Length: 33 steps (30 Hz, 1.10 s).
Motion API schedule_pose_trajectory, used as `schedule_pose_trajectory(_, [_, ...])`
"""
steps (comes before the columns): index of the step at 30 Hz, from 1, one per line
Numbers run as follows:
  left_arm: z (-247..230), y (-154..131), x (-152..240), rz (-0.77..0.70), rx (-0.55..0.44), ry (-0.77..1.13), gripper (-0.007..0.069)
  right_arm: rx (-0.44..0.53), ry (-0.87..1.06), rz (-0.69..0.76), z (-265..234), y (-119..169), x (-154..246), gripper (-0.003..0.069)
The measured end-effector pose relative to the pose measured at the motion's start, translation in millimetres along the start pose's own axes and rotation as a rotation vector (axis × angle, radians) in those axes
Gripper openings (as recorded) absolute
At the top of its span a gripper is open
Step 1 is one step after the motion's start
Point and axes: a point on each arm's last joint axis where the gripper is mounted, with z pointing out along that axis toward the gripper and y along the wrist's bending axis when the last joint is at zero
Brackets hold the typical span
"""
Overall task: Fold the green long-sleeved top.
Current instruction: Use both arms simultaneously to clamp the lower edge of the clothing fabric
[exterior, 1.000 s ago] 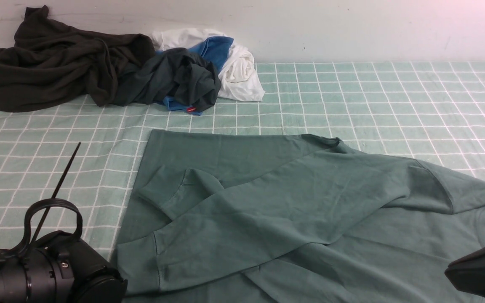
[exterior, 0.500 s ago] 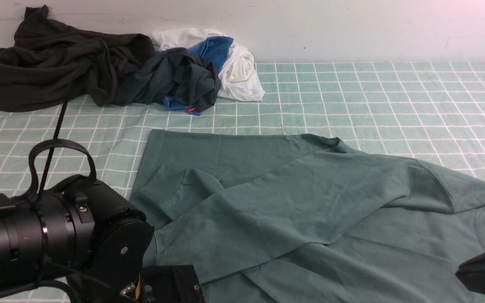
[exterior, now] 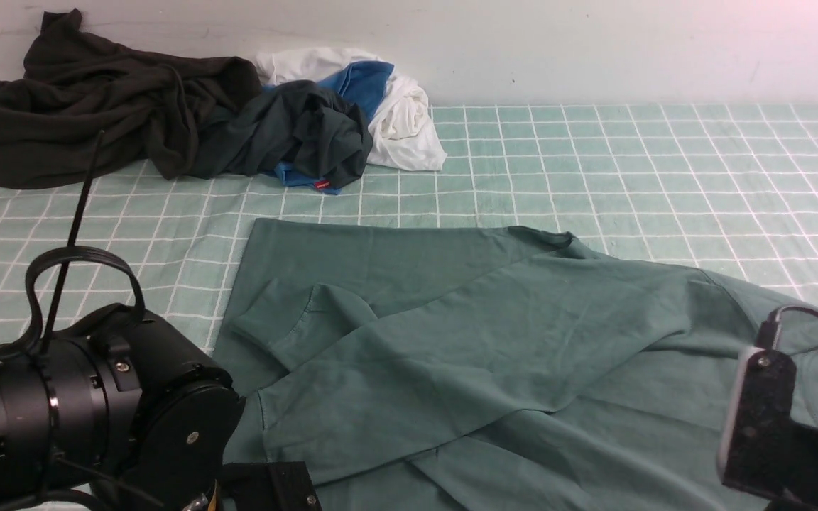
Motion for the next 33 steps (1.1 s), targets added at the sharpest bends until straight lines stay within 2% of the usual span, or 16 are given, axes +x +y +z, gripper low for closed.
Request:
schedule_pose_trajectory(1, [0,0,0,0.0,-0.001,-0.002,-0.0001,0.007,0.025,-0.019,10,-1,1,0.0493])
schedule_pose_trajectory(5, [0,0,-1,0.0,-0.006,-0.012,-0.0001,0.01,0.099,-0.078,37,-3,5,0.0532])
schedule_pose_trajectory(14, [0,1,-2,0.0,-0.011,-0.023,-0.0001,-0.003,0.199,-0.18,71,-4,9,0.0497])
schedule_pose_trajectory(19, [0,2,-2,0.005,-0.022,-0.022,-0.0001,-0.014,0.219,-0.188,73,-4,8,0.0389])
schedule_pose_trajectory(20, [0,2,-2,0.005,-0.022,-0.022,-0.0001,-0.011,0.214,-0.186,72,-4,8,0.0348])
schedule_pose_trajectory(21, [0,2,-2,0.005,-0.022,-0.022,-0.0001,-0.01,0.213,-0.187,72,-4,8,0.0342])
schedule_pose_trajectory(25, [0,2,-2,0.005,-0.022,-0.022,-0.0001,0.033,0.178,-0.207,68,-6,8,0.0202])
schedule_pose_trajectory(26, [0,2,-2,0.006,-0.023,-0.021,-0.0001,0.036,0.175,-0.207,67,-6,8,0.0196])
schedule_pose_trajectory(33, [0,2,-2,0.006,-0.024,-0.021,-0.0001,0.064,0.145,-0.206,60,-7,8,0.0025])
